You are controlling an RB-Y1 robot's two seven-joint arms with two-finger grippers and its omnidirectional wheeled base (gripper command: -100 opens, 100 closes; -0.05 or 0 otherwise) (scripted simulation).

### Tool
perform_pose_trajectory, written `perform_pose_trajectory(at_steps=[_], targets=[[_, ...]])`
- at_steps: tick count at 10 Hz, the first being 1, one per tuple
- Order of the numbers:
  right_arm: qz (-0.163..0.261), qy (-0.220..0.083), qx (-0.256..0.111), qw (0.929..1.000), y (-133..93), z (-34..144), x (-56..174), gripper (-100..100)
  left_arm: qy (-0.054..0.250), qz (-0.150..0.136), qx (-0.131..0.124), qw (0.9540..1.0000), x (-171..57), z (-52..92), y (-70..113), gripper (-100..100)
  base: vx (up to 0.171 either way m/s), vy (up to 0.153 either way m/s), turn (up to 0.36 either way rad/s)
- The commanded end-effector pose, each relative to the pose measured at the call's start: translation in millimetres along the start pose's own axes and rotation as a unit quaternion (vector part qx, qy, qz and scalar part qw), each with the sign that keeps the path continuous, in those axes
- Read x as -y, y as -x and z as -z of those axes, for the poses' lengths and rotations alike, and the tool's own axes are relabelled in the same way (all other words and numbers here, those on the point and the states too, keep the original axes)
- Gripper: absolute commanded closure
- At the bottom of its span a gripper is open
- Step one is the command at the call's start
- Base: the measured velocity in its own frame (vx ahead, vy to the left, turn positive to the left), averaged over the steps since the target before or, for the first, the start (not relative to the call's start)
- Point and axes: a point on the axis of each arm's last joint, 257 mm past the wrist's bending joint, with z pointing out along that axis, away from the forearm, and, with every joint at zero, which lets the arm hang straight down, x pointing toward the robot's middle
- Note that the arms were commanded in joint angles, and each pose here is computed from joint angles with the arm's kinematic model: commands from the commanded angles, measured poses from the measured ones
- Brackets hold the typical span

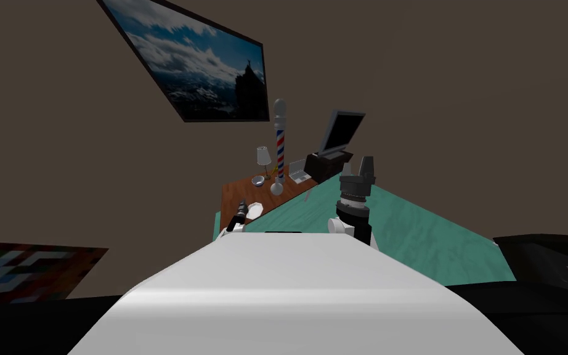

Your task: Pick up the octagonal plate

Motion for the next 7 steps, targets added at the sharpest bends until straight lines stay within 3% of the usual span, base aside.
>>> perform_pose_trajectory(at_steps=[1,4,7], targets=[[0.000,0.000,0.000,1.0000,0.0,0.0,0.0,0,0.020,0.003,0.005,0.9998,-16.6,0.3,3.8,-100,0.034,-0.015,0.019],[0.000,0.000,0.000,1.0000,0.0,0.0,0.0,0,0.071,0.017,0.017,0.9972,-59.0,2.7,10.2,-100,0.034,-0.010,0.022],[0.000,0.000,0.000,1.0000,0.0,0.0,0.0,0,0.098,0.025,0.023,0.9946,-81.2,6.1,12.4,-100,0.032,-0.011,0.018]])
